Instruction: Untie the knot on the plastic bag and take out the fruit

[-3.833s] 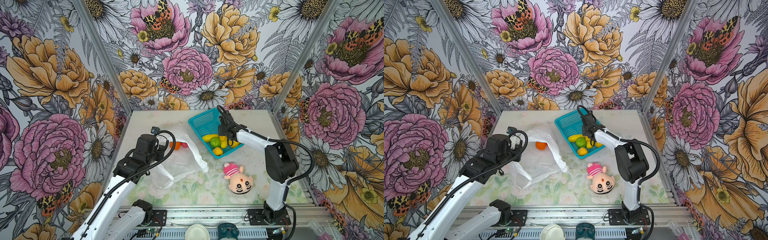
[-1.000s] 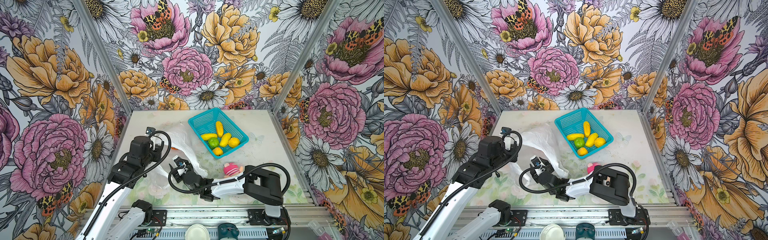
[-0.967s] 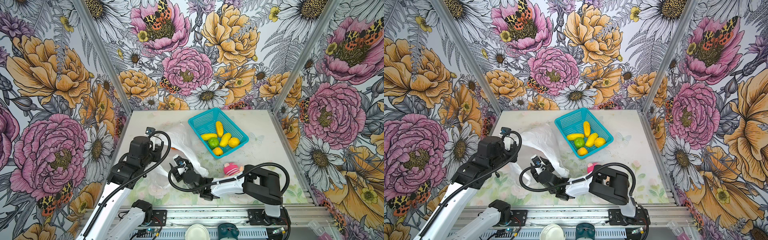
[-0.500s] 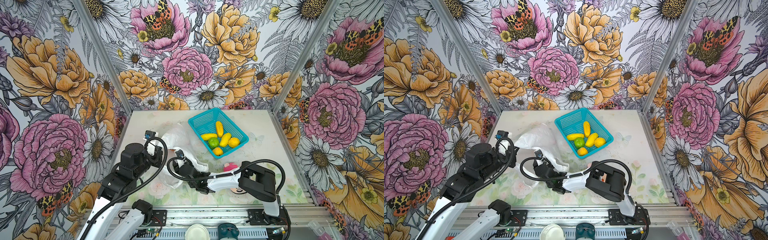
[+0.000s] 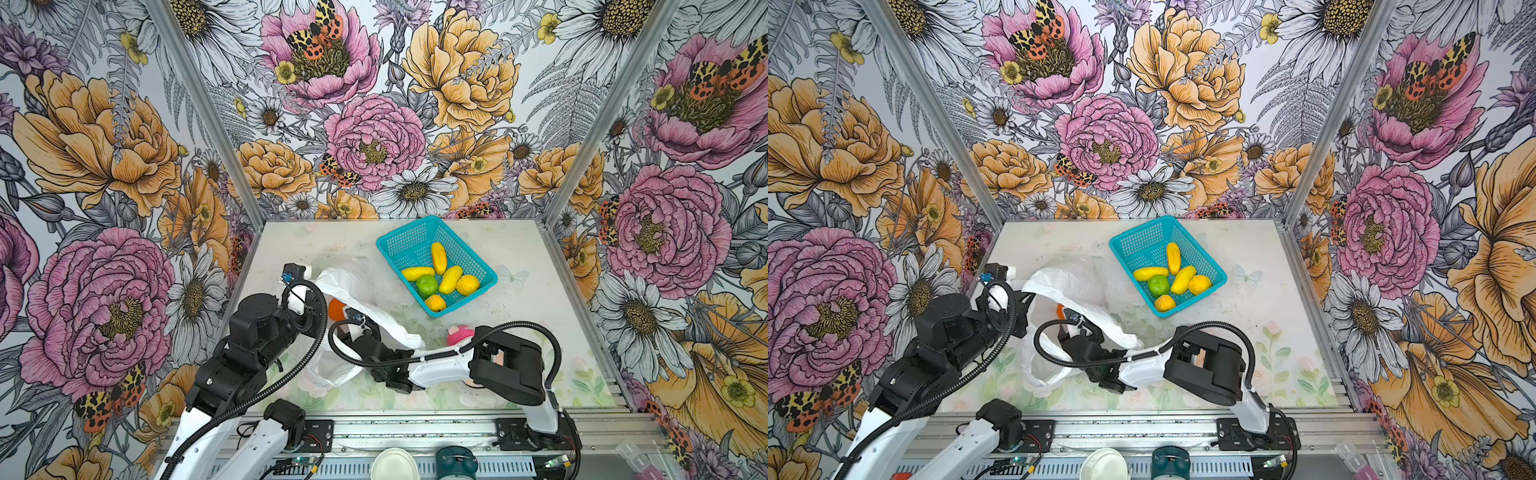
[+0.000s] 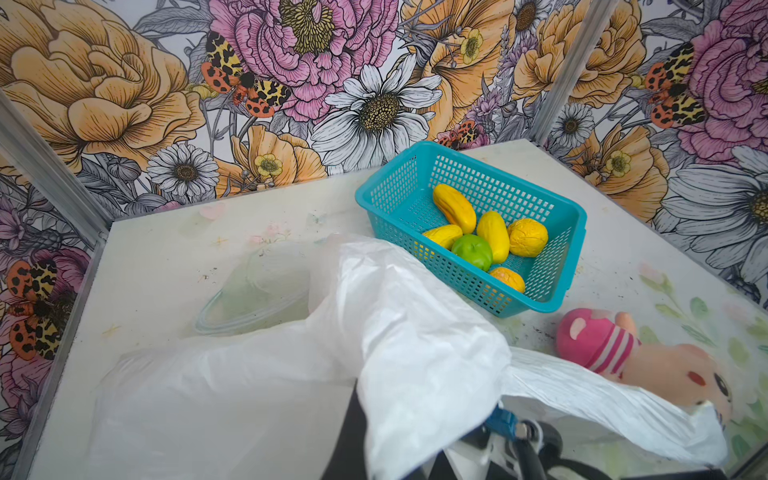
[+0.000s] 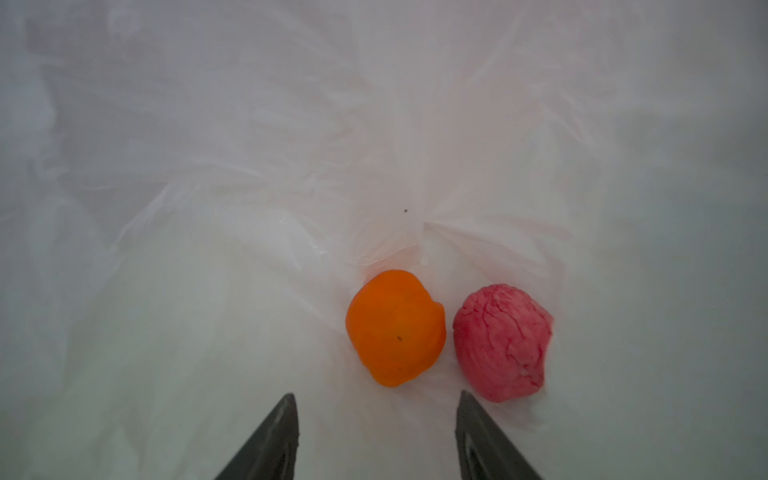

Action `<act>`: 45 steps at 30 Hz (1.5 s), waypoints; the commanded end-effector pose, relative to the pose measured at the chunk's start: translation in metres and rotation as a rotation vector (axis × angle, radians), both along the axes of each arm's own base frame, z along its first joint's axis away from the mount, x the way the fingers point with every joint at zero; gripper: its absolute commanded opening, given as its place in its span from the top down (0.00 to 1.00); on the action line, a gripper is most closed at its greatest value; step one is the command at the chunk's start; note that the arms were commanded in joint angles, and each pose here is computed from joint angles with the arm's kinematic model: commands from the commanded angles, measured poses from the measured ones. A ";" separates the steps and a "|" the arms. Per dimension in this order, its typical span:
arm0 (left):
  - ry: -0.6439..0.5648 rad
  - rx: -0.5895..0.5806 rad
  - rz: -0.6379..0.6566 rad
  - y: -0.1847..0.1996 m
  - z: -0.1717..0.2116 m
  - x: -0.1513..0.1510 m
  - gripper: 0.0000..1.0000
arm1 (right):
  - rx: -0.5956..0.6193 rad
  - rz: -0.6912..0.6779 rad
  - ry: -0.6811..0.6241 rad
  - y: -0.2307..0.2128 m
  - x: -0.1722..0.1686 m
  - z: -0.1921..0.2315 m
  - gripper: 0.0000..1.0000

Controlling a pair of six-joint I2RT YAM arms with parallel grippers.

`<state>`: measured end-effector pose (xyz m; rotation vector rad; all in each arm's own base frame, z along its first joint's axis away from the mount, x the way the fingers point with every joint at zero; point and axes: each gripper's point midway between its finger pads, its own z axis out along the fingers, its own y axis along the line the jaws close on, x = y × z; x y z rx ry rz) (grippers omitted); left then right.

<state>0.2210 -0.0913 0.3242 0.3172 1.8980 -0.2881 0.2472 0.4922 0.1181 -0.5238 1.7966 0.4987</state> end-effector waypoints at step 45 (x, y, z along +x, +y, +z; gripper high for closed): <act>-0.001 -0.085 -0.273 -0.047 0.006 -0.017 1.00 | -0.164 -0.259 0.200 0.015 0.125 -0.102 0.30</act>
